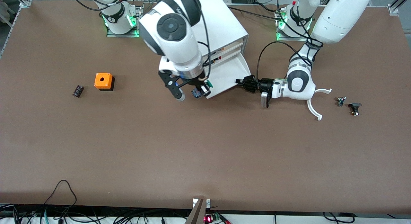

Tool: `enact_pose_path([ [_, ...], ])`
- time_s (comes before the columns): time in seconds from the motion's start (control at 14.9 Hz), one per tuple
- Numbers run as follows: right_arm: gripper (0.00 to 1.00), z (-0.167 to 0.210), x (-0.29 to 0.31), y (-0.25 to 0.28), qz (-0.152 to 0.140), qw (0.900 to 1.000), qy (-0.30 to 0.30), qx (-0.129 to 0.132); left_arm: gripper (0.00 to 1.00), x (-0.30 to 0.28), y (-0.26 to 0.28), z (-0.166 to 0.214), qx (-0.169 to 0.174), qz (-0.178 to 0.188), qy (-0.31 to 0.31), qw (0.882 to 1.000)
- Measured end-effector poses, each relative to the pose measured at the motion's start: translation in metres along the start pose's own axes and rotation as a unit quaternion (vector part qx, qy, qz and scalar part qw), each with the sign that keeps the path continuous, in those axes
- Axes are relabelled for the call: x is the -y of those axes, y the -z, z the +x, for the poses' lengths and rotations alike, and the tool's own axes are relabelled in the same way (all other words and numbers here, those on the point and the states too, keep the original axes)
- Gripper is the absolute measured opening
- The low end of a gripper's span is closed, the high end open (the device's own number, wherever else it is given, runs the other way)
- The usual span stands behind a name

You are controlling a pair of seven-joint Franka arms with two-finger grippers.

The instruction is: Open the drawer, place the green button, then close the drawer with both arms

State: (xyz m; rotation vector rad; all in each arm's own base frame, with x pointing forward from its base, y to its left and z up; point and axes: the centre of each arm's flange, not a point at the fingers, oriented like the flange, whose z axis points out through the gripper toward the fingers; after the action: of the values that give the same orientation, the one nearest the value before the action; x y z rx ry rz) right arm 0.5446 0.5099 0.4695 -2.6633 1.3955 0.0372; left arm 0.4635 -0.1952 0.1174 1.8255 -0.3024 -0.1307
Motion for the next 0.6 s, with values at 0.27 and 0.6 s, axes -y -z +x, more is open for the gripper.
enact_pose_path([
  [0.27, 0.44, -0.045, 0.000, -0.049, 0.003, 1.000, -0.014, -0.018, 0.27, 0.000, 0.009, 0.014, 0.006, 0.014, 0.032, 0.999],
  [0.6, 0.44, -0.091, -0.007, -0.114, 0.001, 0.999, -0.029, -0.039, 0.75, 0.007, 0.038, 0.026, -0.002, 0.037, 0.064, 0.997],
])
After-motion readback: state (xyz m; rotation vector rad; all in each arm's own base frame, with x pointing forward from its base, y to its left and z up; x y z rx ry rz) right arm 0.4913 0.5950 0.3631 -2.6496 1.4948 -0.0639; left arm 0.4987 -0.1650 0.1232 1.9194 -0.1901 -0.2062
